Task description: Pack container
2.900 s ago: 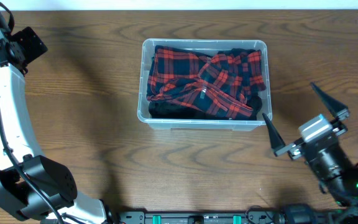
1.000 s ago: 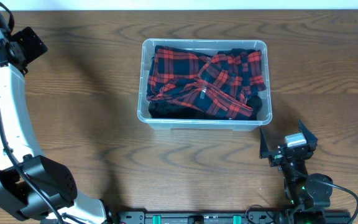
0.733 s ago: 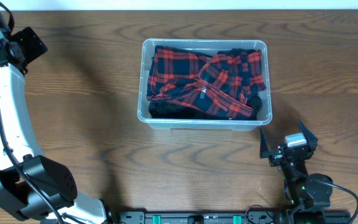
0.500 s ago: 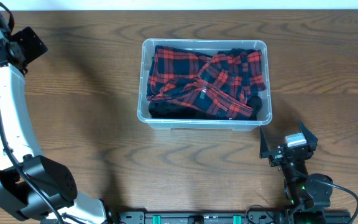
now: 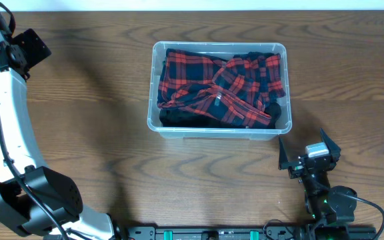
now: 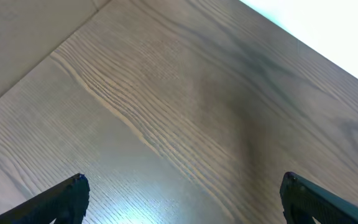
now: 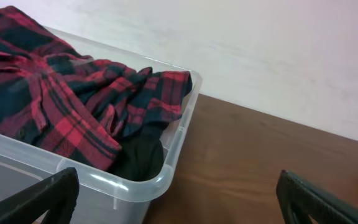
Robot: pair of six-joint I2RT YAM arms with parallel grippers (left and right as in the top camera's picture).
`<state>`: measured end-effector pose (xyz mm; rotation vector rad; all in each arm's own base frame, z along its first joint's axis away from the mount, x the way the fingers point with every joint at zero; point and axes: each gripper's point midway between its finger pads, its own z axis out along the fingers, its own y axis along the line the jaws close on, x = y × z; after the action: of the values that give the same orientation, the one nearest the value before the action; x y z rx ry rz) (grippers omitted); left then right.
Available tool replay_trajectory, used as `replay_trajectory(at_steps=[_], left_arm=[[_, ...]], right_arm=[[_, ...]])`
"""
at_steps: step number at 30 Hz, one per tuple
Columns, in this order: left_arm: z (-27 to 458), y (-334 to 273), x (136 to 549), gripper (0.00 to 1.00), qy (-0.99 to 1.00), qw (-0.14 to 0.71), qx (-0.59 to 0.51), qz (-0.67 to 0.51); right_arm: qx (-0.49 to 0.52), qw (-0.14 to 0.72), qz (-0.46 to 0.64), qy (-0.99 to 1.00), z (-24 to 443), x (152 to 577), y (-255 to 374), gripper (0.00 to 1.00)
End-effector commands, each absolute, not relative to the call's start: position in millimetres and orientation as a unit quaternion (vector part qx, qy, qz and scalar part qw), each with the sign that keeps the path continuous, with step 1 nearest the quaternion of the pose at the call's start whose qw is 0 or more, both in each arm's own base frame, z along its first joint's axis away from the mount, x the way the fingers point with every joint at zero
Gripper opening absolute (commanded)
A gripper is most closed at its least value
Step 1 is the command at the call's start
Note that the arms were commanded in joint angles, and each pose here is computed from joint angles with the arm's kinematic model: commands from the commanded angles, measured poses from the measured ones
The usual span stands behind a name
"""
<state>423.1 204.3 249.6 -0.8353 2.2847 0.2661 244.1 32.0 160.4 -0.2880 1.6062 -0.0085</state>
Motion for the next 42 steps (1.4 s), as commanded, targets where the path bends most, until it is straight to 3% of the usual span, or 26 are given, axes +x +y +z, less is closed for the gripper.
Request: replay_trajectory(at_steps=[1,20,28,42], left_arm=[[245.3,200.9,423.3,0.98,0.881,0.335,-0.317,0.106],[214.9,139.2,412.4,0.98,0.924,0.264,-0.261,0.088],[214.9,109.1,373.1,0.98,0.939,0.234,-0.239,0.078],[138.2,76.5,288.9,0.98,0.884,0.389,-0.257,0.018]], right_arm=[[-0.119,0.685,-0.005,0.719,159.7,244.3,28.9,0.99],[-0.119,0.685,-0.005,0.719,159.7,244.3,29.0,0.99],[-0.119,0.685,-0.005,0.719,159.7,244.3,28.9,0.99],[-0.119,0.685,-0.005,0.719,159.7,244.3,28.9,0.99]])
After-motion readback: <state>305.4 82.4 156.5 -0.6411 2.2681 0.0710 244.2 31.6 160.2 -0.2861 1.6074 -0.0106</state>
